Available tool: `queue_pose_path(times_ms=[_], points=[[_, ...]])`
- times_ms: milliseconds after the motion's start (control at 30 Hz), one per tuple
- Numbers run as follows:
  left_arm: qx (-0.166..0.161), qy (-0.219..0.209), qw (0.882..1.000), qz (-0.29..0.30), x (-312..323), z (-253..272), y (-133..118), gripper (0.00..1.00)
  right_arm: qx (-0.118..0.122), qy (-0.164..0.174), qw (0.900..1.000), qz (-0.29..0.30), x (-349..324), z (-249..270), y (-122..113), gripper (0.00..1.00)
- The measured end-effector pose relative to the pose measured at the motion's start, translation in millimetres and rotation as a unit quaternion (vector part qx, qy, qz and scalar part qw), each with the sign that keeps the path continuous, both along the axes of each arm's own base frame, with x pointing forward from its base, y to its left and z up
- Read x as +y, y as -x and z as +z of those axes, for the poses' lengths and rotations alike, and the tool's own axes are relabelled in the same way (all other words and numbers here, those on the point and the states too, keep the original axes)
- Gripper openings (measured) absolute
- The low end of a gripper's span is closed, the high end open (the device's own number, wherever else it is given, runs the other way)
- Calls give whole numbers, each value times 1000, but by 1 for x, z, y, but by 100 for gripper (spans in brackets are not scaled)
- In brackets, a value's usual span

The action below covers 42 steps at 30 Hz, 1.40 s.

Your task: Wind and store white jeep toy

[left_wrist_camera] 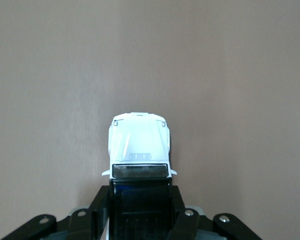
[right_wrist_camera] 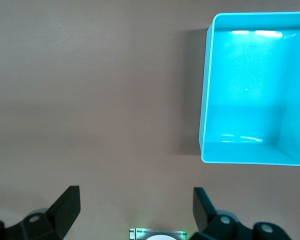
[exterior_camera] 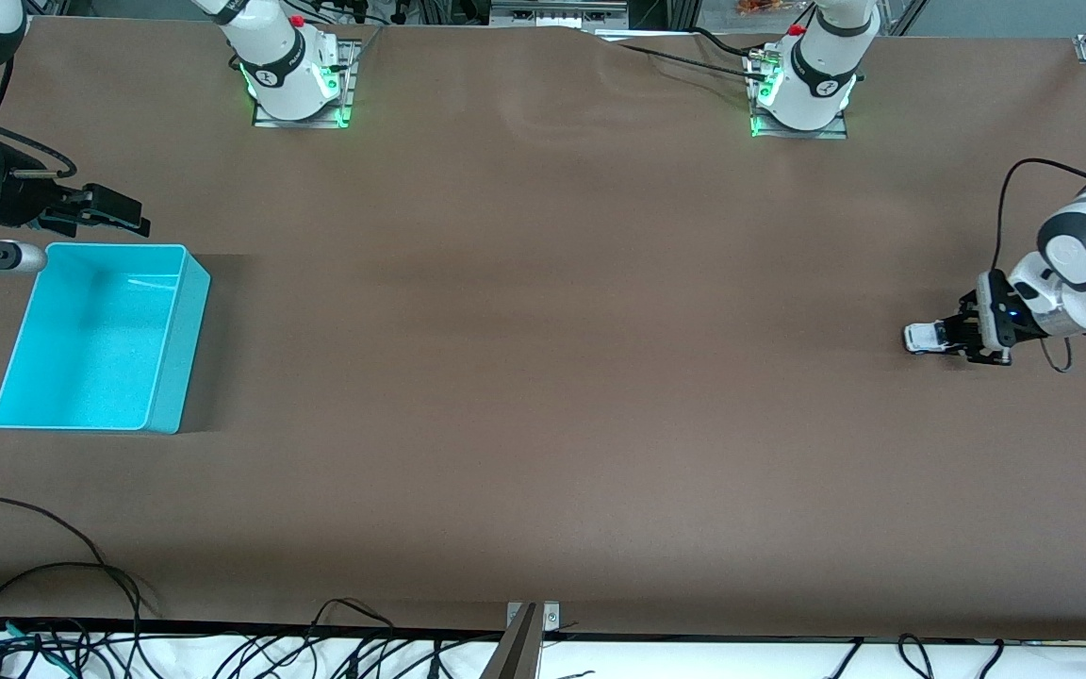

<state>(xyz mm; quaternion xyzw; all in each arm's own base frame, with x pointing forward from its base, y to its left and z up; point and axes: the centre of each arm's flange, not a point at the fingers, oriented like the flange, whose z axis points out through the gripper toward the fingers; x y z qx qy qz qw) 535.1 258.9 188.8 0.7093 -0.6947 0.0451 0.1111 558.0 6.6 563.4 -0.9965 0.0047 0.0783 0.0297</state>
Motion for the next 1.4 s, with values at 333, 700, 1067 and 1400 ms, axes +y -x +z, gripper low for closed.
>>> queue_pose_path(times_ms=[333,700,1067,1400], points=[[3,-15,1000,-10,59,1,-1,52,0,0,1000,0,0,0,0,100],[-6,-21,1000,-10,94,2,3,52,0,0,1000,0,0,0,0,100],[-5,-22,1000,-13,93,2,2,52,0,0,1000,0,0,0,0,100],[-3,-22,1000,-14,94,2,2,52,0,0,1000,0,0,0,0,100]])
